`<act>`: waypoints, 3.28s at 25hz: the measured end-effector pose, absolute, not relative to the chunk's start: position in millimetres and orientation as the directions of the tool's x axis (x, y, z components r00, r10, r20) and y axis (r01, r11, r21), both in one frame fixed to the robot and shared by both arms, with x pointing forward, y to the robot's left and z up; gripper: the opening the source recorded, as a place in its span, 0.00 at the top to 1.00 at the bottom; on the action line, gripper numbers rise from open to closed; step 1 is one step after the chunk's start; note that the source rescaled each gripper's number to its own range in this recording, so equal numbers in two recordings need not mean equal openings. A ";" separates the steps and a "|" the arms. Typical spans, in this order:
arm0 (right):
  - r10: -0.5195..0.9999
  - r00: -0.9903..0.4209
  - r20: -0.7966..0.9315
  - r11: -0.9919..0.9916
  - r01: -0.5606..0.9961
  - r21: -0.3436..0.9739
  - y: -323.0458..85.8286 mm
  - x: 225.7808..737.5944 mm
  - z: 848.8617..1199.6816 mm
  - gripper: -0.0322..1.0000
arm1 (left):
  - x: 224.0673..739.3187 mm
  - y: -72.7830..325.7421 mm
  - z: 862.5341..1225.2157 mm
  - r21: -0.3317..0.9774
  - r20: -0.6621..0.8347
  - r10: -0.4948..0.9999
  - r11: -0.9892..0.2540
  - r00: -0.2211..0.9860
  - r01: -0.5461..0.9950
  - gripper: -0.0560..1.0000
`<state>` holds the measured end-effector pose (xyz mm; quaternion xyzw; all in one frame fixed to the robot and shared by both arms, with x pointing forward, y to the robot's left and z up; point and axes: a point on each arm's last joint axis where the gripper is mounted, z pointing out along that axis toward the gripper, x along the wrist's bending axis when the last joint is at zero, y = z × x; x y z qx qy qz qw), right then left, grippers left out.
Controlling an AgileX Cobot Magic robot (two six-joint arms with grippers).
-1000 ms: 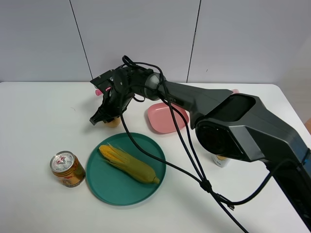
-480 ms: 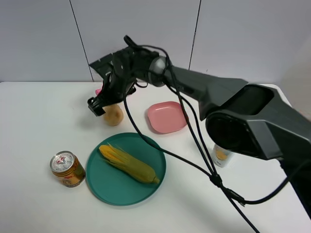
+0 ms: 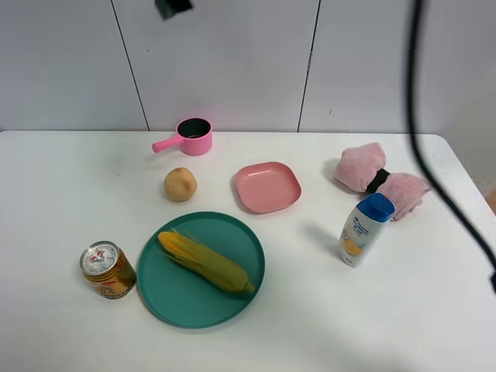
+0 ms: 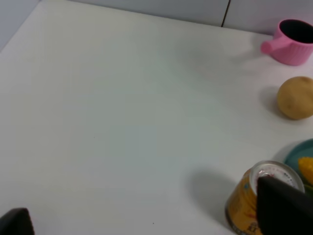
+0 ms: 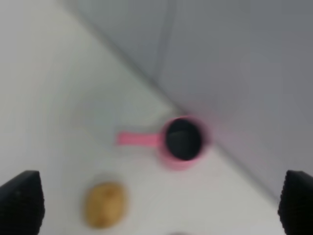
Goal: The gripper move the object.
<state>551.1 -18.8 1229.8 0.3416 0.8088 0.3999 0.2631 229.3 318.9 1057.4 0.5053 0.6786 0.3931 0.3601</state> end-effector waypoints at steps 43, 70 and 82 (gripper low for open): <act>0.985 0.091 -0.147 0.127 0.196 0.972 -342.7 195.2 1233.6 0.03 | 229.3 318.9 1057.4 0.897 -0.091 0.969 0.180 -0.230 0.403 0.00; 0.990 0.117 0.072 -0.117 0.438 0.892 -305.4 232.7 1053.6 0.04 | 229.3 318.9 1057.4 0.897 -0.091 0.969 0.180 -0.230 0.403 0.00; 0.991 0.116 0.070 -0.115 0.443 0.889 -305.3 233.5 1051.9 0.04 | 229.3 318.9 1057.4 0.897 -0.091 0.969 0.180 -0.230 0.403 0.00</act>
